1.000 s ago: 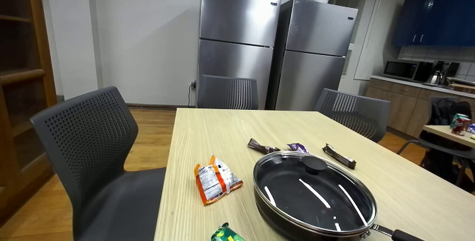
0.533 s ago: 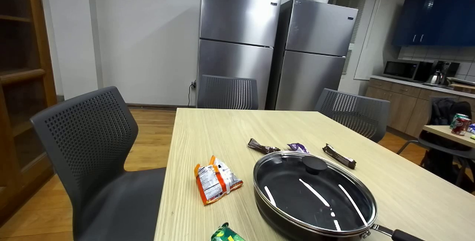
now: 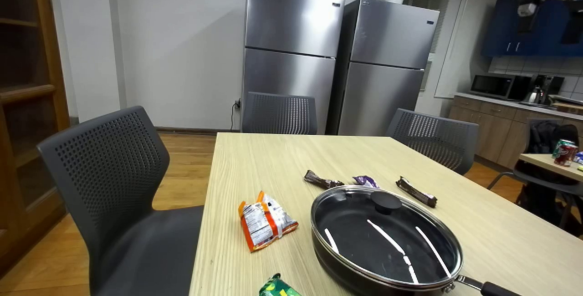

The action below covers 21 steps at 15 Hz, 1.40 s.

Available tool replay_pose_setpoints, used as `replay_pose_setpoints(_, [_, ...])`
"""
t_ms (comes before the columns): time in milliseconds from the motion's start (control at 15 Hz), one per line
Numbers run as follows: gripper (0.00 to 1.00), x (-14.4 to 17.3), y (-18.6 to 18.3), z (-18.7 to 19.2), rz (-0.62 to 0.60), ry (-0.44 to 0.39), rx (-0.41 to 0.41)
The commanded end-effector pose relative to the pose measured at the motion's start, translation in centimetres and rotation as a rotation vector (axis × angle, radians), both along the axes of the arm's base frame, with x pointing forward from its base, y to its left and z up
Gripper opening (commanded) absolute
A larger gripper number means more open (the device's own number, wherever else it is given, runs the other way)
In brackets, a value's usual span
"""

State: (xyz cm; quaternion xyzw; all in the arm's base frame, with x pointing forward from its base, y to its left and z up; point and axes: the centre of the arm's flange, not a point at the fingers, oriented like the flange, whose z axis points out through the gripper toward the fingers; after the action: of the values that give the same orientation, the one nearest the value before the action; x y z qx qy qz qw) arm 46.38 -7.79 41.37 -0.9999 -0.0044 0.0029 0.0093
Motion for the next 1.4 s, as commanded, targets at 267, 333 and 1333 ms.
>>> replay_pose_setpoints(267, [1.00, 0.8, 4.1, -3.3, -0.131, -0.075, 0.001])
replay_pose_setpoints(333, [1.00, 0.9, 4.5, -3.7, -0.141, -0.082, 0.000])
replay_pose_setpoints(1333, [1.00, 1.4, 6.4, -9.4, -0.148, -0.066, -0.023])
